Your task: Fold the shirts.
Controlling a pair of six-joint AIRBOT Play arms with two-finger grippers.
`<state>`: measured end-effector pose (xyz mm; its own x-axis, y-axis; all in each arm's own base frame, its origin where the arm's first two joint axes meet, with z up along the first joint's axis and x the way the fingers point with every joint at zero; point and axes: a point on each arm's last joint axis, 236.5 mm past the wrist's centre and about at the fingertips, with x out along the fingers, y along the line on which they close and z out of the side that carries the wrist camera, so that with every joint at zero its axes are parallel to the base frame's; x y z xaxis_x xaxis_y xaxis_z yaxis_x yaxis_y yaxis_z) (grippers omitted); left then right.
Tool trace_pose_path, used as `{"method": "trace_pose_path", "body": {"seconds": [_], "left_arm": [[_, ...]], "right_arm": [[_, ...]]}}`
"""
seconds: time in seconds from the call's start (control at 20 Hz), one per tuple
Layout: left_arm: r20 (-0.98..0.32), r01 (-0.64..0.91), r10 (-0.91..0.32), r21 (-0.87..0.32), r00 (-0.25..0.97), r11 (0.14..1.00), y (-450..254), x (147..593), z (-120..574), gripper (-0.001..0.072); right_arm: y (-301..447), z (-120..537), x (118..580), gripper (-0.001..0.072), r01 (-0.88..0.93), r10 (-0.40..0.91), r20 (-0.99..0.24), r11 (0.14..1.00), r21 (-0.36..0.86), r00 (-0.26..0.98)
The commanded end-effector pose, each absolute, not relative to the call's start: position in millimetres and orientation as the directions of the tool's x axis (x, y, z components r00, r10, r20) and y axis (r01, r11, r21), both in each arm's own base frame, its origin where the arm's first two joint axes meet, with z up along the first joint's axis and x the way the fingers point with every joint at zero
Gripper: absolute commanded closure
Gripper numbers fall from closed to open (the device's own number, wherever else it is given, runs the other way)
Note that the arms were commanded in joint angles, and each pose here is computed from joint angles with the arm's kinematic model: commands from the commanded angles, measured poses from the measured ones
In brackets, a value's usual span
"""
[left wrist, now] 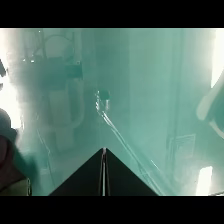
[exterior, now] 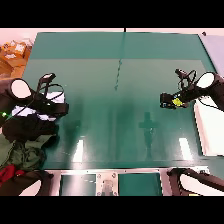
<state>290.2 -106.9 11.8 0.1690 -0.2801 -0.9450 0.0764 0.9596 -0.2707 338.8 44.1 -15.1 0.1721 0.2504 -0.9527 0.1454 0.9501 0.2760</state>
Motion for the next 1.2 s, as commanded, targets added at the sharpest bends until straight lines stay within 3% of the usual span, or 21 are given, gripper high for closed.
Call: {"method": "trace_pose_path", "body": {"seconds": [0.0, 0.1, 0.2, 0.25, 0.3, 0.5, 0.95, 1.0, 1.05, 1.1, 1.15], "left_arm": [[-0.943, 0.084, -0.279, -0.268, 0.179, 0.96, -106.9, 292.5, 12.3, 0.0683], [-0.942, 0.086, -0.268, -0.256, 0.2, 0.963, -104.3, 297.3, 12.5, 0.0682], [-0.95, 0.1, -0.184, -0.164, 0.251, 0.981, -84.4, 309.5, 10.8, 0.0673], [-0.95, 0.11, -0.118, -0.09, 0.288, 0.99, -68.8, 318.2, 10.5, 0.0421], [-0.942, 0.116, -0.042, -0.004, 0.332, 0.993, -50.9, 328.7, 12.4, 0.003], [-0.887, 0.148, 0.13, 0.216, 0.443, 0.965, -10.1, 357.9, 1.5, 0.001], [-0.939, 0.094, 0.173, 0.209, 0.297, 0.973, 35.4, 368.1, -106.1, 0.0014], [-0.937, 0.072, 0.175, 0.205, 0.303, 0.976, 40.2, 369.8, -105.4, 0.0148], [-0.939, 0.055, 0.182, 0.207, 0.292, 0.977, 45.2, 368.7, -102.8, 0.0555], [-0.944, 0.051, 0.191, 0.212, 0.268, 0.976, 48.1, 365.9, -99.3, 0.0684], [-0.947, 0.046, 0.198, 0.216, 0.251, 0.975, 49.7, 365.2, -93.8, 0.0683]], "right_arm": [[44.6, -15.4, 338.5, 0.0701, 0.145, 0.251, -0.953, 0.95, 0.276, 0.171], [44.6, -15.4, 338.5, 0.0701, 0.145, 0.251, -0.953, 0.95, 0.276, 0.171], [44.6, -15.4, 338.5, 0.0701, 0.145, 0.251, -0.953, 0.95, 0.276, 0.171], [44.6, -15.4, 338.5, 0.0701, 0.145, 0.251, -0.953, 0.95, 0.276, 0.171], [44.6, -15.4, 338.5, 0.0701, 0.145, 0.251, -0.953, 0.95, 0.276, 0.171], [44.6, -15.4, 338.5, 0.0701, 0.145, 0.251, -0.953, 0.95, 0.276, 0.171], [44.6, -15.4, 338.5, 0.0701, 0.145, 0.251, -0.953, 0.95, 0.276, 0.171], [44.6, -15.4, 338.5, 0.0701, 0.145, 0.251, -0.953, 0.95, 0.276, 0.171], [44.6, -15.4, 338.5, 0.0701, 0.145, 0.251, -0.953, 0.95, 0.276, 0.171], [44.6, -15.4, 338.5, 0.0701, 0.145, 0.251, -0.953, 0.95, 0.276, 0.171], [44.7, -15.3, 338.5, 0.0701, 0.145, 0.251, -0.953, 0.95, 0.277, 0.171]]}}
